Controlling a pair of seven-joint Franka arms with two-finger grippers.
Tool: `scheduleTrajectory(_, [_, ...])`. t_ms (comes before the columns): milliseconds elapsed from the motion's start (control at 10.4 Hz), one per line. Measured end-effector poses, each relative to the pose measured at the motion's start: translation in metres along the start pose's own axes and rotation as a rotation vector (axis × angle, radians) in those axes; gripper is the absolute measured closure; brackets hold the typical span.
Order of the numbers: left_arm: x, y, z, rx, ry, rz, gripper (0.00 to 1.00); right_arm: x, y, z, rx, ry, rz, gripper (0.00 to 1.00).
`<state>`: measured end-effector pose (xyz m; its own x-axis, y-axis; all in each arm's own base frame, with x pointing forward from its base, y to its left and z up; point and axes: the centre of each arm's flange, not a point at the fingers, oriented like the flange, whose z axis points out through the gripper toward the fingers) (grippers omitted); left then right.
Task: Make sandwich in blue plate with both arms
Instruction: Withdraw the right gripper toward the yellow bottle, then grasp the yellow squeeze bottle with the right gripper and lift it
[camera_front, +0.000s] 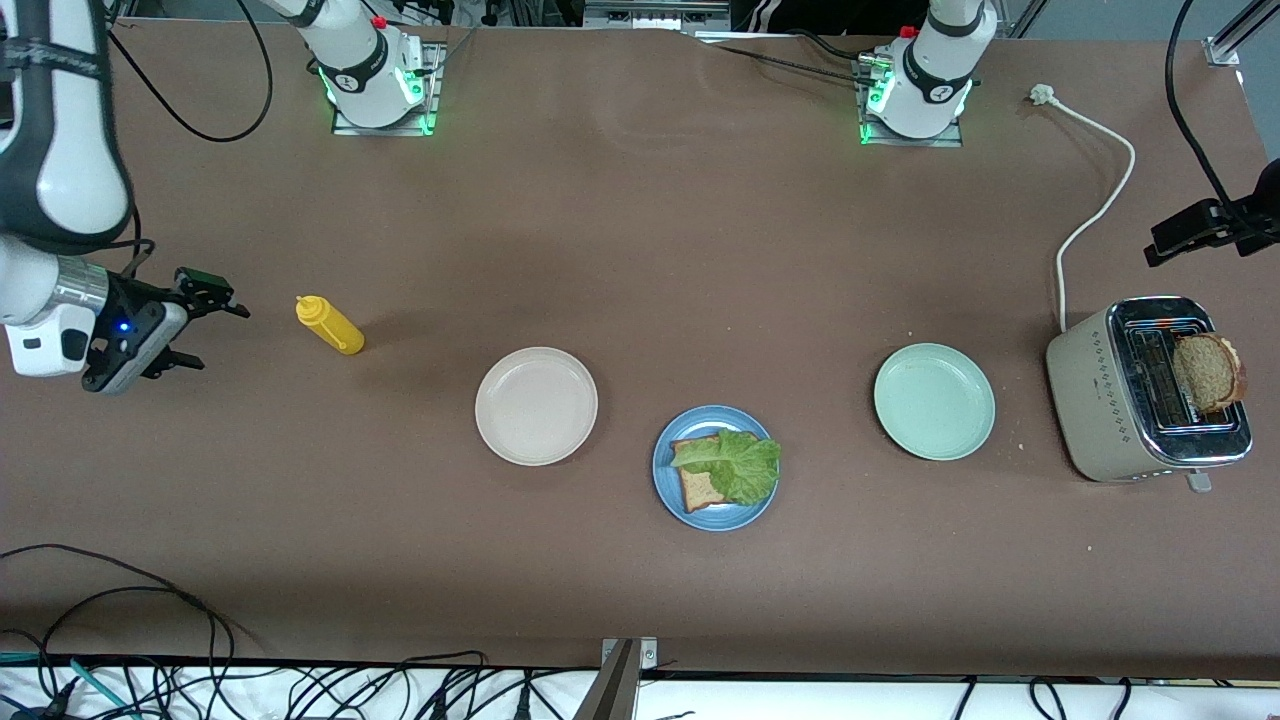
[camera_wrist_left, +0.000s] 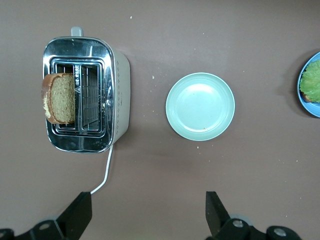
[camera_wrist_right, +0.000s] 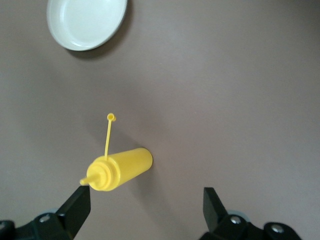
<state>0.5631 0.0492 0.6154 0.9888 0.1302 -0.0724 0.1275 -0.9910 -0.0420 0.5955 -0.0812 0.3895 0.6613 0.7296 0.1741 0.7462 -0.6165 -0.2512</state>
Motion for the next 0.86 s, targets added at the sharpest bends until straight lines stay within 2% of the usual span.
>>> scheduleTrajectory(479, [0.000,0.000,0.000,0.000,0.000,0.000,0.00,-0.114,0.054,0.080,0.230,0.368,-0.260,0.00])
scheduleTrajectory(767, [0.000,0.000,0.000,0.000,-0.001,0.000,0.00,-0.134,0.058,0.113,0.298,0.560,-0.416,0.00])
scheduleTrajectory(862, [0.000,0.000,0.000,0.000,-0.001,0.000,0.00,-0.139,0.058,0.122,0.320,0.603,-0.444,0.00])
